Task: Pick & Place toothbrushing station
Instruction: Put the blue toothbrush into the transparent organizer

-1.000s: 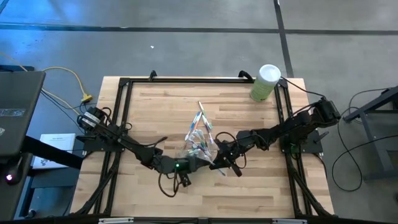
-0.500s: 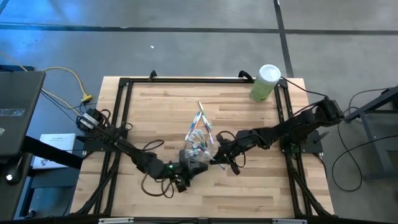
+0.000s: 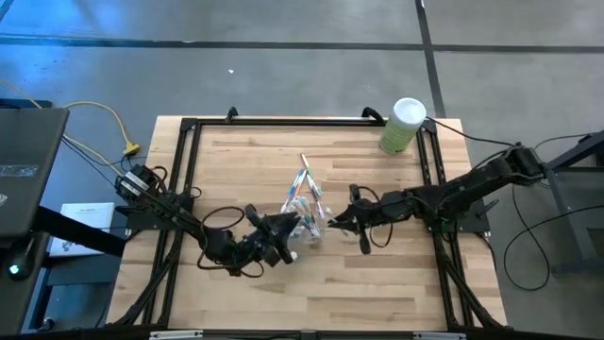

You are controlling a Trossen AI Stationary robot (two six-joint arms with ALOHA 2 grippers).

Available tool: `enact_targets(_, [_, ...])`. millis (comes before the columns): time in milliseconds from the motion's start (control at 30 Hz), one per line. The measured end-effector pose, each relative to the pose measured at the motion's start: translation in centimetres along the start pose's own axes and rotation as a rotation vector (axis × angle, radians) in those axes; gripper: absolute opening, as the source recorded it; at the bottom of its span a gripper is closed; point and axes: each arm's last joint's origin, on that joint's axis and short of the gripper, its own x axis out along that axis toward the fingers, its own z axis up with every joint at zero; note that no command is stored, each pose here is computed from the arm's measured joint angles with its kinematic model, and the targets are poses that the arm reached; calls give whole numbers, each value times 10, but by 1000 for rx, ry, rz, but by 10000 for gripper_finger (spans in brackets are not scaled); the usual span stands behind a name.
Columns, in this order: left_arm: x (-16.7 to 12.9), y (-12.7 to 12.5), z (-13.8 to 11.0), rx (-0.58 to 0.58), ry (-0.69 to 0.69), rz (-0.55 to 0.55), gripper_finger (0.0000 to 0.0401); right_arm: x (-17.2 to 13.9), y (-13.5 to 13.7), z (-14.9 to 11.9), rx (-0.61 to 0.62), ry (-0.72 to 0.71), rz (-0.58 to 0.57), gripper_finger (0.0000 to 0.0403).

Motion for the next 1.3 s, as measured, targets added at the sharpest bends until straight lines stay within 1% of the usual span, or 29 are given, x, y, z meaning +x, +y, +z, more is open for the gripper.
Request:
enact_targets(100, [0,4,-2,30,89,42,67,-5,0,3,-6,-9,-6,13])
enact_targets(200, [-3,5,-2,80,149,47,67,-5,0,3,-21,-5,-5,13])
enact_targets(400, [-6,4,1,92,88,29,67,-5,0,3,-38,-3,5,13])
enact_targets(533, [-6,4,2,183,64,23,67,-5,0,3,-52,-4,12,13])
enact_targets(600, [-7,4,3,201,52,19,67,-5,0,3,-60,-3,13,13])
enact_targets(667, [-8,3,4,189,36,15,67,-5,0,3,-71,-4,13,13])
enact_targets(767, [-10,3,4,89,25,12,70,-5,0,3,-73,-3,14,13])
enact_targets(800, [-10,3,5,78,25,12,73,-5,0,3,-73,-3,19,13])
enact_targets(933, [-13,2,6,106,19,5,87,-5,1,3,-74,-1,47,13])
enact_targets(1200, [-24,0,11,67,-15,-25,133,-5,1,3,-82,0,55,13])
enact_targets(1300, [-30,0,13,67,8,-32,149,-5,1,3,-82,0,59,13])
